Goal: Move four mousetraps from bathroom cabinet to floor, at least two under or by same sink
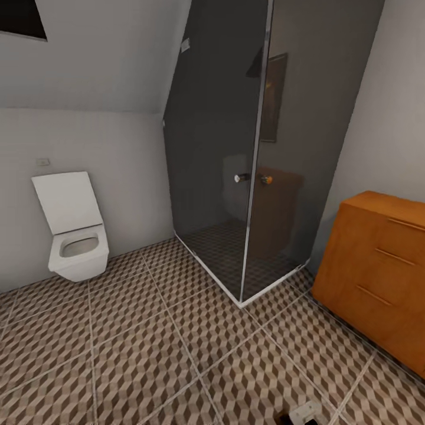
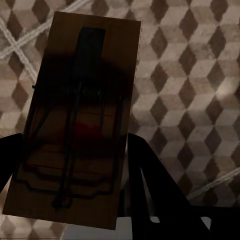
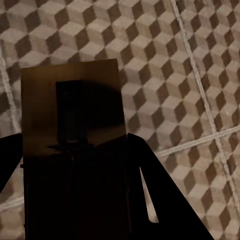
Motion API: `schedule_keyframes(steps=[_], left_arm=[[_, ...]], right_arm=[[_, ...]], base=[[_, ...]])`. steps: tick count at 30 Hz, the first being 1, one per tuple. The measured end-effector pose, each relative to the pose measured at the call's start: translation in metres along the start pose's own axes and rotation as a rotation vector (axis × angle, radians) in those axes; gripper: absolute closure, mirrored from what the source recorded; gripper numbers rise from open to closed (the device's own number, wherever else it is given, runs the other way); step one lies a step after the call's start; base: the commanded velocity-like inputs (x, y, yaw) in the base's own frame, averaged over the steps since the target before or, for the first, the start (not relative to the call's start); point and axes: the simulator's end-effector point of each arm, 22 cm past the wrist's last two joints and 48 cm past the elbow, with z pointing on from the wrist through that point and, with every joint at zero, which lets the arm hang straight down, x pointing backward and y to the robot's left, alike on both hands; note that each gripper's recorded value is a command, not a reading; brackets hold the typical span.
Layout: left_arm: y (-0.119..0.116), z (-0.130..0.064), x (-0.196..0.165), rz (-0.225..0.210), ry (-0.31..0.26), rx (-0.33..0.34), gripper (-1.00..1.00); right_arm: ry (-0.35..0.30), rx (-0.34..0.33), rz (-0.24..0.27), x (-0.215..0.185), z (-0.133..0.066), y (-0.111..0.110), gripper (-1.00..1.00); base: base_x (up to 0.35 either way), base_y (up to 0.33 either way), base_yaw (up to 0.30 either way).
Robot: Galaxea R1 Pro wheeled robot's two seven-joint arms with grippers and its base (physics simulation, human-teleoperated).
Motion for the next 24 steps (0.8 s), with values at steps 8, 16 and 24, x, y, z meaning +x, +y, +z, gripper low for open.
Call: schedule_keyframes(steps=[8, 16, 24], left_arm=[[0.0, 0.001, 0.004, 0.0, 0.01, 0.0, 1.0], [0.0, 0.003, 0.009, 0.001, 0.02, -0.001, 1.0], [0.0, 0.004, 0.013, 0.001, 0.031, 0.0, 1.0]], right_arm=[[0.01, -0.003, -0.001, 0.005, 0.001, 0.001, 1.0], [0.02, -0.007, -0.001, 0.009, 0.002, 0.003, 1.0], [0.029, -0.011, -0.001, 0.014, 0.003, 0.005, 1.0]], base=[[0.0, 0.0, 0.19], [0.0, 0.0, 0.189], [0.0, 0.0, 0.189]])
